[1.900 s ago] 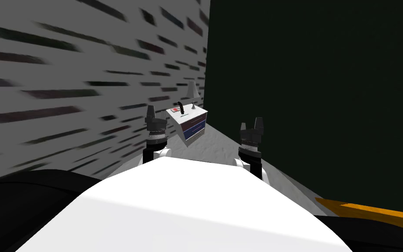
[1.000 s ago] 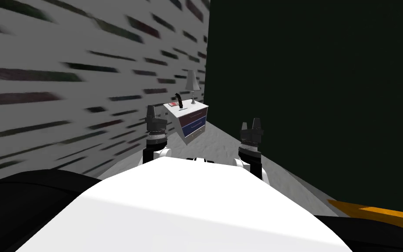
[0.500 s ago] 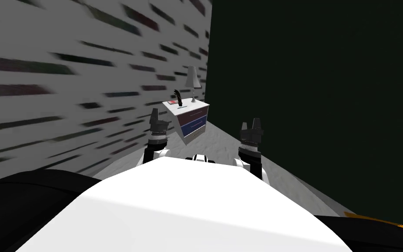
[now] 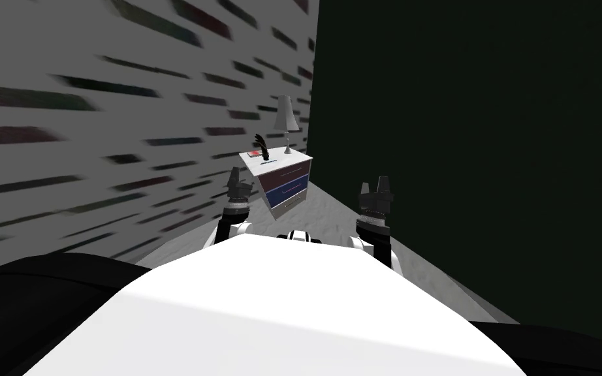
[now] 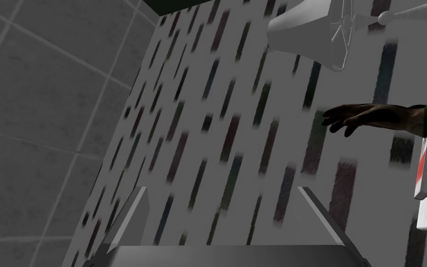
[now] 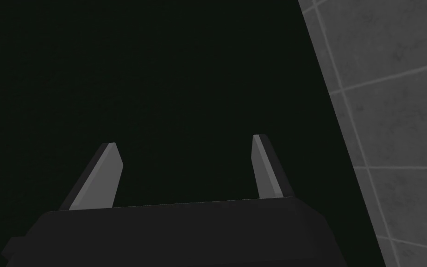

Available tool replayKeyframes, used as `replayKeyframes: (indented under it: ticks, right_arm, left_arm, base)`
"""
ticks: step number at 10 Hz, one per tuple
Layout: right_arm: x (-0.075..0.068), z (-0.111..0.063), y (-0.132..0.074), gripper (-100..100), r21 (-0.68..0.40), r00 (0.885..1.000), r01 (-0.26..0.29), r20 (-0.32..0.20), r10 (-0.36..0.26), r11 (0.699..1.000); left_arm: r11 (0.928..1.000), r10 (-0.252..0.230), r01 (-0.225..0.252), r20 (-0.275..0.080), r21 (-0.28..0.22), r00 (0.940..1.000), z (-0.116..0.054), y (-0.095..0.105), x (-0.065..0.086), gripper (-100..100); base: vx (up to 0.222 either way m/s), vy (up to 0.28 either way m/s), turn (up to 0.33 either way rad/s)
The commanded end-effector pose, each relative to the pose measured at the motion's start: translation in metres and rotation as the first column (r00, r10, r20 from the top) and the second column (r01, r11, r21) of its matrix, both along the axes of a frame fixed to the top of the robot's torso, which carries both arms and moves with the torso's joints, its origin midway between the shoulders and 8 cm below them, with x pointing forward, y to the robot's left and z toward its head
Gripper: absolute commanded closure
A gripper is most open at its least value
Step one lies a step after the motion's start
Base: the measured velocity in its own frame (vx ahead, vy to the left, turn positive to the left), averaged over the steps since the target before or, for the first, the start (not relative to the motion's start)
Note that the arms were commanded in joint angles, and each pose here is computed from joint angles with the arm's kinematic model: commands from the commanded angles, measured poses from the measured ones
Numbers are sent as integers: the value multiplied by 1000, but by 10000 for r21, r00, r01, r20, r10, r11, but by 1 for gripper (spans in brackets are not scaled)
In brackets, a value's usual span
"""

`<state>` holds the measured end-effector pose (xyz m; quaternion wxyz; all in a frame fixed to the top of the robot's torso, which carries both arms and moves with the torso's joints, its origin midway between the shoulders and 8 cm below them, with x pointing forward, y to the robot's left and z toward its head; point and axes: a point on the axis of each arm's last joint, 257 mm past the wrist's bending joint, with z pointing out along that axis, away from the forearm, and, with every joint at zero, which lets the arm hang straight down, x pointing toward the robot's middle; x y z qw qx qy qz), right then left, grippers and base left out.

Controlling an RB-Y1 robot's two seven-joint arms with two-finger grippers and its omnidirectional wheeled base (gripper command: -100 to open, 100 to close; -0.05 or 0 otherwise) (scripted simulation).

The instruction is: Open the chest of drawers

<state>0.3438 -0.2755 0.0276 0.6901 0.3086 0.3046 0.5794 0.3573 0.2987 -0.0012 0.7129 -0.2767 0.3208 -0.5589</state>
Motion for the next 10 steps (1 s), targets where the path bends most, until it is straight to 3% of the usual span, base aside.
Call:
replayKeyframes:
  ticks: [1,5,10]
  right_arm:
    - [0,0,0,0,0,10000,0,1,0,10000]
    - [0,0,0,0,1,10000,-1,1,1,10000]
    - [0,0,0,0,0,10000,-1,1,1,10000]
  left_arm:
    - [9999,82,-88,-427,-135,9991,-21,14,9,-100]
    - [9989,257,-295,-1046,-352,9942,-53,39,19,-100]
    - [9939,586,-736,-1722,-817,9833,-91,73,26,-100]
  base:
    - [152,-94,78]
    - [145,-100,77]
    - [150,-94,77]
